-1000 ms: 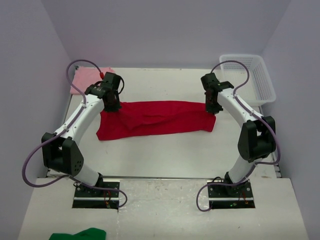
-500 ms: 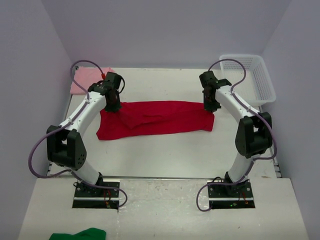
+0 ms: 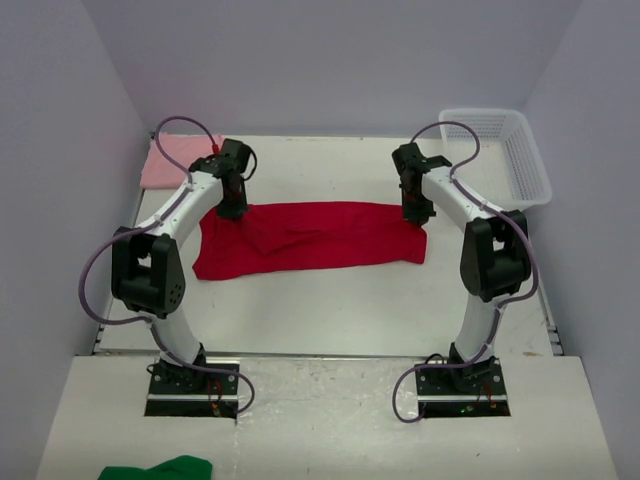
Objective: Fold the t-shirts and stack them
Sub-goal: Fold the other side of the tshirt into a rectangle
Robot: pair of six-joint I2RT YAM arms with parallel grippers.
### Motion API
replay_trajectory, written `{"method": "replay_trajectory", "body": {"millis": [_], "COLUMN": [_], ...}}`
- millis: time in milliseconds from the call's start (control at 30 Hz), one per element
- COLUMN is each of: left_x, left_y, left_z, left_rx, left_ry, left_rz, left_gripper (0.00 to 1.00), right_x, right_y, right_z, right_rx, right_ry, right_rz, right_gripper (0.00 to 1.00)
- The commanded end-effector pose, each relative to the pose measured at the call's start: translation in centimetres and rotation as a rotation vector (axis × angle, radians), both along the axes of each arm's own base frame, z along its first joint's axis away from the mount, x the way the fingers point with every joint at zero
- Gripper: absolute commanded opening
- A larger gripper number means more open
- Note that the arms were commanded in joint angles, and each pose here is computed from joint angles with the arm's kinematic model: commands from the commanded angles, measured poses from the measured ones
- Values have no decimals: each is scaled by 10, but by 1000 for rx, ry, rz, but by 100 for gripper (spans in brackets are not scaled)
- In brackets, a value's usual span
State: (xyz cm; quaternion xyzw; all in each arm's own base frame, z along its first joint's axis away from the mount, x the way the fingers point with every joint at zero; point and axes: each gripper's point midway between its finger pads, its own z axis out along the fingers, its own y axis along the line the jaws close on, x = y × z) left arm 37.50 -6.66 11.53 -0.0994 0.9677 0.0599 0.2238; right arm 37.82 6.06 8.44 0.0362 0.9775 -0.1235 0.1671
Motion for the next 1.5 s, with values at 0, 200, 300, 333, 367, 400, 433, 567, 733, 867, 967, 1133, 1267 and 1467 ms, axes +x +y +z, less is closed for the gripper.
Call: {"method": "replay_trajectory", "body": {"millis": [0, 200, 300, 333, 367, 400, 433, 567, 733, 867, 967, 1133, 1267, 1467], "left_x": [22, 31, 32, 33, 33, 34, 37, 42, 46, 54, 55, 56, 58, 63], "left_y": [1, 10, 18, 19, 23, 24, 24, 28, 29, 24, 24, 23, 23, 23], "left_z": [12, -1, -8, -9, -9, -7, -6, -3, -7, -8, -16, -28, -30, -31], "left_rx": [-4, 39, 60, 58, 52, 43, 35, 30, 25, 8, 14, 14, 18, 20], "left_ry": [-48, -19, 5, 3, 3, -8, -22, -28, -14, -20, 4, 28, 30, 20], "left_rz": [-8, 16, 40, 57, 71, 77, 83, 91, 93, 86, 81, 77, 80, 86], "left_gripper": [0, 0, 0, 0, 0, 0, 0, 0, 0, 0, 0, 0, 0, 0], "right_x": [13, 20, 21, 20, 20, 19, 18, 18, 20, 22, 22, 25, 28, 34], "right_y": [-2, -5, -8, -10, -11, -16, -17, -21, -23, -22, -21, -21, -19, -18], "right_z": [8, -1, -7, -11, -13, -15, -17, -18, -19, -22, -27, -32, -31, -30], "right_rx": [-2, -20, -28, -35, -38, -45, -46, -38, -33, -28, -22, -25, -18, -17], "right_ry": [-16, 17, 34, 48, 53, 62, 68, 67, 71, 76, 86, 90, 85, 87], "right_rz": [6, 0, -6, -11, -18, -29, -34, -46, -51, -48, -49, -48, -46, -38], "right_gripper": [0, 0, 0, 0, 0, 0, 0, 0, 0, 0, 0, 0, 0, 0]}}
